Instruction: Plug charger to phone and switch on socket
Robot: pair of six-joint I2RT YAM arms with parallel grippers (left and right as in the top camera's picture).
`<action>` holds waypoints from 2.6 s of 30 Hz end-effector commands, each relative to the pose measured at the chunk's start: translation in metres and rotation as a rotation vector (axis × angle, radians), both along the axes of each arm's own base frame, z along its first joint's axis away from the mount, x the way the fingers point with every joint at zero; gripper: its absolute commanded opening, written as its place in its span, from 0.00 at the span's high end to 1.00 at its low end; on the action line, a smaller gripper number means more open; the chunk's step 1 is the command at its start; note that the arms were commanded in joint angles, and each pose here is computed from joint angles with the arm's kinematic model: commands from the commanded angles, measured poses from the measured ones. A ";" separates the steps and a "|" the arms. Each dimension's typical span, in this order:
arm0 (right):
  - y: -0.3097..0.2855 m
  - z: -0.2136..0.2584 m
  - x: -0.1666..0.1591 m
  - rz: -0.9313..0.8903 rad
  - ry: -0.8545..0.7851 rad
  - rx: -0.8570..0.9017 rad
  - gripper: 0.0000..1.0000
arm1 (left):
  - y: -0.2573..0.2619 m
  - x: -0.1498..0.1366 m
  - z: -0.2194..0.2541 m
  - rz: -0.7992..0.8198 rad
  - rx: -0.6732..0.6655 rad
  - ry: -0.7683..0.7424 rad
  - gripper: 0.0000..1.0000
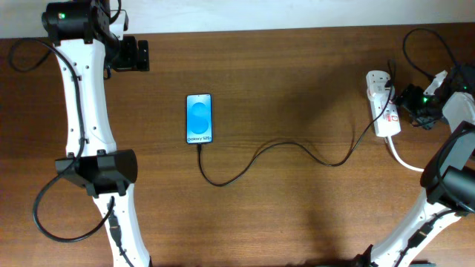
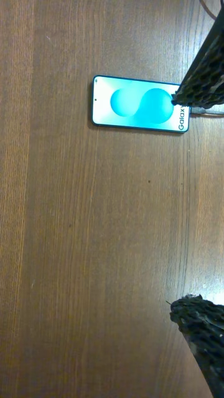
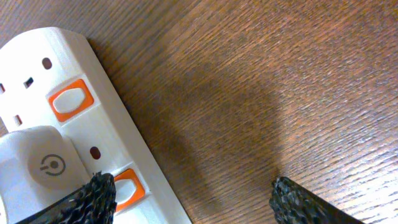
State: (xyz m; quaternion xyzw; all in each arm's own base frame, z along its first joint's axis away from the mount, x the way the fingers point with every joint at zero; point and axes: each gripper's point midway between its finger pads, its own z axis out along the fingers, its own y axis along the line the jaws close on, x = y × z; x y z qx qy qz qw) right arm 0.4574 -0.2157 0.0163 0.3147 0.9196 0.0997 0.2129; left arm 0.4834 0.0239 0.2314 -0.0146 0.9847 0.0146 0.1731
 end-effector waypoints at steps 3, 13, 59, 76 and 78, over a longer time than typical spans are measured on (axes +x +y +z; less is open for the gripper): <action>0.026 -0.009 0.002 0.065 0.040 0.013 0.18 | 0.005 0.000 0.002 -0.004 0.016 -0.003 0.01; 0.034 -0.020 -0.011 0.068 0.090 0.041 0.18 | 0.005 0.000 0.002 -0.004 0.016 -0.003 0.01; 0.210 0.343 -0.200 0.474 -0.368 -0.190 0.02 | 0.005 0.000 0.002 -0.004 0.016 -0.003 0.01; 0.220 0.326 -0.185 0.546 -0.299 -0.206 0.02 | 0.005 0.000 0.002 -0.004 0.016 -0.003 0.01; 0.219 0.334 -0.190 0.542 -0.318 -0.272 0.01 | 0.005 0.000 0.002 -0.004 0.016 -0.003 0.00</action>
